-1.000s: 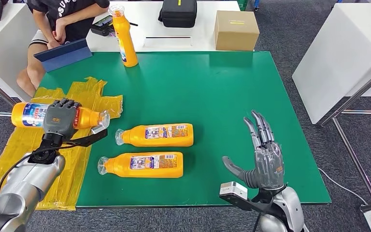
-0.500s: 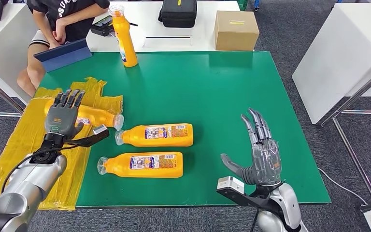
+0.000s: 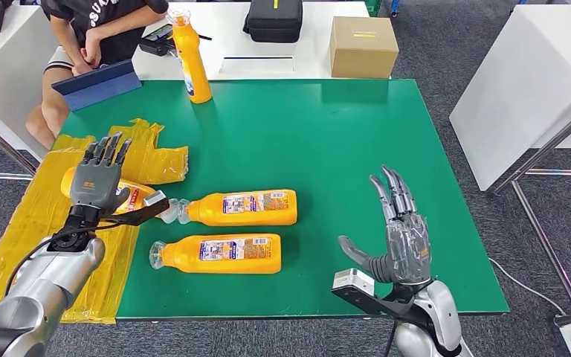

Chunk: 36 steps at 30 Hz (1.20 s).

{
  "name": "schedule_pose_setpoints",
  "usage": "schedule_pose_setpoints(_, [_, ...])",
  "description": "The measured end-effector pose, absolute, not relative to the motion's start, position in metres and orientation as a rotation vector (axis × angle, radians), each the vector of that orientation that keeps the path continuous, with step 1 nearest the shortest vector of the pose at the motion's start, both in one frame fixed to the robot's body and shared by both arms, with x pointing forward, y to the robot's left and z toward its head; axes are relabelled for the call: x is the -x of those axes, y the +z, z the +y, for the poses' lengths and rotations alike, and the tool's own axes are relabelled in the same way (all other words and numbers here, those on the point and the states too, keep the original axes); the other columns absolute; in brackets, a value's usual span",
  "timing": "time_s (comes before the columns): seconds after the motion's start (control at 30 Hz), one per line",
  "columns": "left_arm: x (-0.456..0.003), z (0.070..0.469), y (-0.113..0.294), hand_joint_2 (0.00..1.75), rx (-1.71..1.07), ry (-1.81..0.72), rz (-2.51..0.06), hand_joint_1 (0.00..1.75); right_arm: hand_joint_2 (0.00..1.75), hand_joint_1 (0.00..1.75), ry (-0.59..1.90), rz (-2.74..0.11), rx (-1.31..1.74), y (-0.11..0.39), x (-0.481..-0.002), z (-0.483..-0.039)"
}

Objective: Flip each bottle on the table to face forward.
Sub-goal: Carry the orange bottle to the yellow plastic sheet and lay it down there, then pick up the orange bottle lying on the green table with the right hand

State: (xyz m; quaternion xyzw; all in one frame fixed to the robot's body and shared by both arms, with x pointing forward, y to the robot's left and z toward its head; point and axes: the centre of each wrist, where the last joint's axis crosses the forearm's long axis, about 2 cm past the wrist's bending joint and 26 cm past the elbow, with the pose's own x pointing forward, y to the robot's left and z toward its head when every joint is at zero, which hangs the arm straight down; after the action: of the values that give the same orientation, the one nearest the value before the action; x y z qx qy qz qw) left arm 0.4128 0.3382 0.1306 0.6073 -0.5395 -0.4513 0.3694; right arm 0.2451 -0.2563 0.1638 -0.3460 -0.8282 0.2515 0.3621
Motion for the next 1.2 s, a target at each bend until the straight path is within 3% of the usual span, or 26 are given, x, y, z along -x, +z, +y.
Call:
schedule_pose_setpoints(0.3, [-0.412,0.331,0.129,1.75,-1.385,-1.07,-1.489,0.0,1.75,0.0,0.726,-2.03,0.936,0.163,-0.256,-0.254])
schedule_pose_setpoints(0.4, [-0.41,0.318,0.129,1.75,-1.1,-0.925,-1.62,0.0,1.75,0.0,0.814,-1.945,0.964,0.164,-0.272,-0.254])
schedule_pose_setpoints(0.53, [-0.403,0.289,0.135,1.75,-0.516,-0.582,-1.822,0.0,1.75,0.0,0.985,-1.818,0.934,0.166,-0.311,-0.253])
schedule_pose_setpoints(0.67, [-0.39,0.267,0.152,1.75,-0.233,-0.389,-1.961,0.0,1.75,0.0,1.132,-1.727,0.901,0.172,-0.35,-0.248])
schedule_pose_setpoints(0.9, [-0.365,0.236,0.167,1.75,-0.065,-0.36,-2.091,0.0,1.75,0.0,1.287,-1.658,0.837,0.185,-0.393,-0.23])
schedule_pose_setpoints(1.2, [-0.355,0.21,0.175,1.75,0.003,-0.36,-2.133,0.0,1.75,0.0,1.381,-1.615,0.725,0.178,-0.404,-0.19])
